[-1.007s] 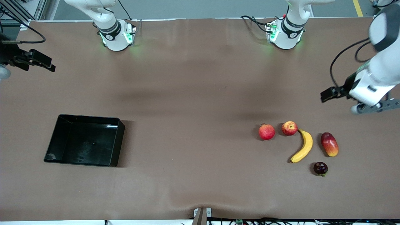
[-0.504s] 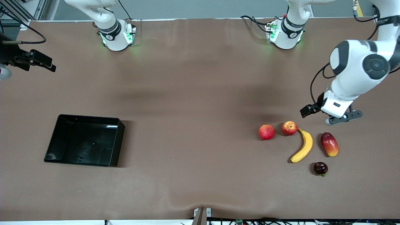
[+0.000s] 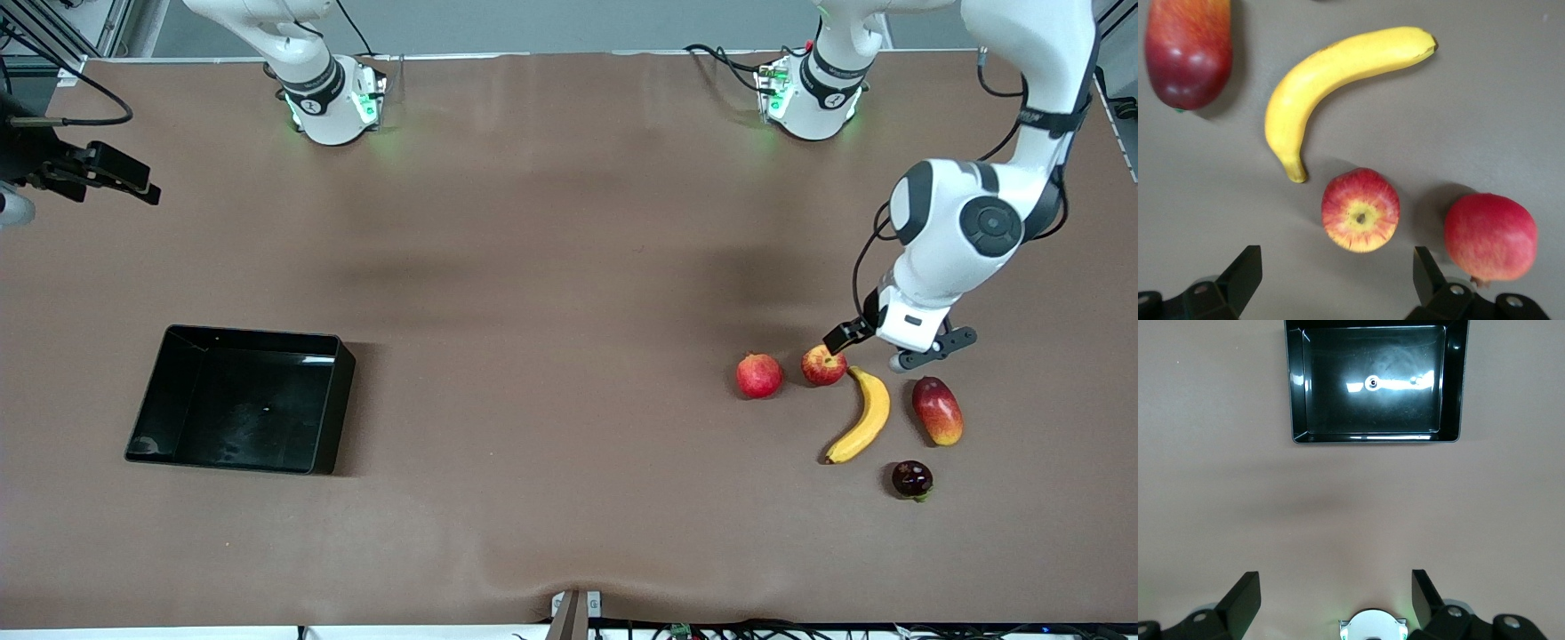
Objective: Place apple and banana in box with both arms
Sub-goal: 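Grasp the apple with the left gripper while the right gripper reaches the tray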
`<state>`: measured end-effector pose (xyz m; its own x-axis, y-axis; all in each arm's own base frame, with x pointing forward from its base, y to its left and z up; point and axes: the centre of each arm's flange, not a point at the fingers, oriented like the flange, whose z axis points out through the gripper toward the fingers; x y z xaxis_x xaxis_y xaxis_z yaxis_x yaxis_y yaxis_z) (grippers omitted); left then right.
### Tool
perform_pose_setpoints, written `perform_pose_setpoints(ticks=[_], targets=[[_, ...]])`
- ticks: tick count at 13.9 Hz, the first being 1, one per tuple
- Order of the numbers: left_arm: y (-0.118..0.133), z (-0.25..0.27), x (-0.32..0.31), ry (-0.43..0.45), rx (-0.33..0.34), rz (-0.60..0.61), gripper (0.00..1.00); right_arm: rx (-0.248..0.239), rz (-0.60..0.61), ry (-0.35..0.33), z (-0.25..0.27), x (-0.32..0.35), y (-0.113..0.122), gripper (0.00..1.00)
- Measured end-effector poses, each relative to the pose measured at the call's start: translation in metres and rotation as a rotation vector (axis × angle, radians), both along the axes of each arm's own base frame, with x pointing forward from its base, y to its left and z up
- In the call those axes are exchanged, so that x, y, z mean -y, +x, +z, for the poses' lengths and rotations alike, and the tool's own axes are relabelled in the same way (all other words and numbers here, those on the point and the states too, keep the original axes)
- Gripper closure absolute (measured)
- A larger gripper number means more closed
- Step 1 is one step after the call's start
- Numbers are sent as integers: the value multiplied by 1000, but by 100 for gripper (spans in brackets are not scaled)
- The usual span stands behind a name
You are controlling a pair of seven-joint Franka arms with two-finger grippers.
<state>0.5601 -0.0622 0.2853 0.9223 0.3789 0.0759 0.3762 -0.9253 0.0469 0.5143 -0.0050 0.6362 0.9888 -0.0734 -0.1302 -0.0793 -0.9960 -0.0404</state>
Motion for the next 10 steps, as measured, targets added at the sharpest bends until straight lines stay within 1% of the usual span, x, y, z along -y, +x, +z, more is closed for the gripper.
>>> perform_pose_setpoints(ticks=[5, 8, 10], targets=[[2, -49, 2, -10, -4, 4, 0, -2, 4, -5, -14, 2, 3, 0], [2, -62, 3, -11, -17, 3, 0, 18, 47, -19, -35, 12, 9, 0], [5, -65, 4, -11, -17, 3, 0, 44, 72, -18, -54, 30, 14, 0]])
